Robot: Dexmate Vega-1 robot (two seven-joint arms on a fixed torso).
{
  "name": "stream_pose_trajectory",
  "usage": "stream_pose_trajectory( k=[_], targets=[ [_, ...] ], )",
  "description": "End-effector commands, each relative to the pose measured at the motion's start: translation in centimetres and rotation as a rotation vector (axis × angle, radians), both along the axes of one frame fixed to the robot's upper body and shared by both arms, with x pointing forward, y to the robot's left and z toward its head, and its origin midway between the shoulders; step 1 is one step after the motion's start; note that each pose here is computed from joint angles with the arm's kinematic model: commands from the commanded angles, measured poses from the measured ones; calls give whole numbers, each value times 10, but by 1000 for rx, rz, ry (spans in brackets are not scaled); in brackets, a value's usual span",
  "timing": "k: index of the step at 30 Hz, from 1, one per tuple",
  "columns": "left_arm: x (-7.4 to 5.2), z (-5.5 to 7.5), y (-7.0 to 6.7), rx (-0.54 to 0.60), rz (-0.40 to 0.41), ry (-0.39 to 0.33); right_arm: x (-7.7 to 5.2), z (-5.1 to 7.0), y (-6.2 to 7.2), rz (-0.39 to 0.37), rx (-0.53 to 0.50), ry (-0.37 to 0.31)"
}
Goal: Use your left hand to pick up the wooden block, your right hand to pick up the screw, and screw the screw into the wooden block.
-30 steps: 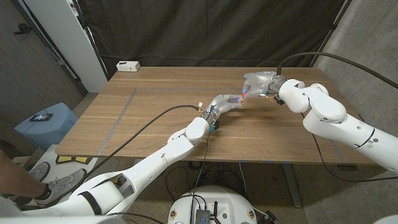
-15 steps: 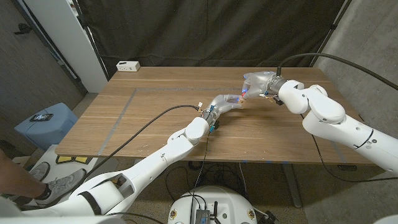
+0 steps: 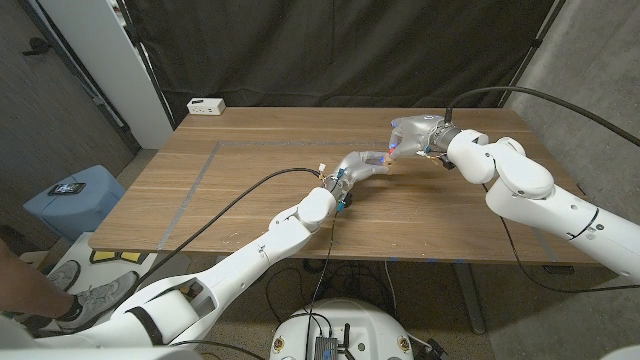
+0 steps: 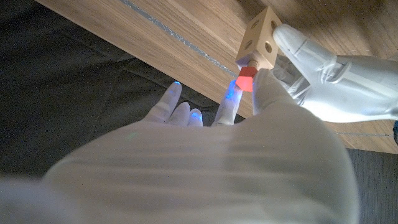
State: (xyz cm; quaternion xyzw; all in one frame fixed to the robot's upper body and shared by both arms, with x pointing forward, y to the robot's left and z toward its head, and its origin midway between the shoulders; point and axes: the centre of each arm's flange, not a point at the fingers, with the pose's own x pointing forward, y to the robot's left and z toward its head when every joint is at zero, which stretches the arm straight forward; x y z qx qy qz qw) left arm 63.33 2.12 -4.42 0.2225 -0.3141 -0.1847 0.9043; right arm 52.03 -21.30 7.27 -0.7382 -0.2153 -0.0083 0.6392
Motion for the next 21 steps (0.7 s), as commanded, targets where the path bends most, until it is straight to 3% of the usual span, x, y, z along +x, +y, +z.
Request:
stream_pose_trajectory(
  k=[1,21],
  targets=[
    [1,-1,0,2,-1,5,2,-1,0,7,10,-2],
    [3,-1,0,0,-2,9,10,-4,0,20,37,-19]
  ],
)
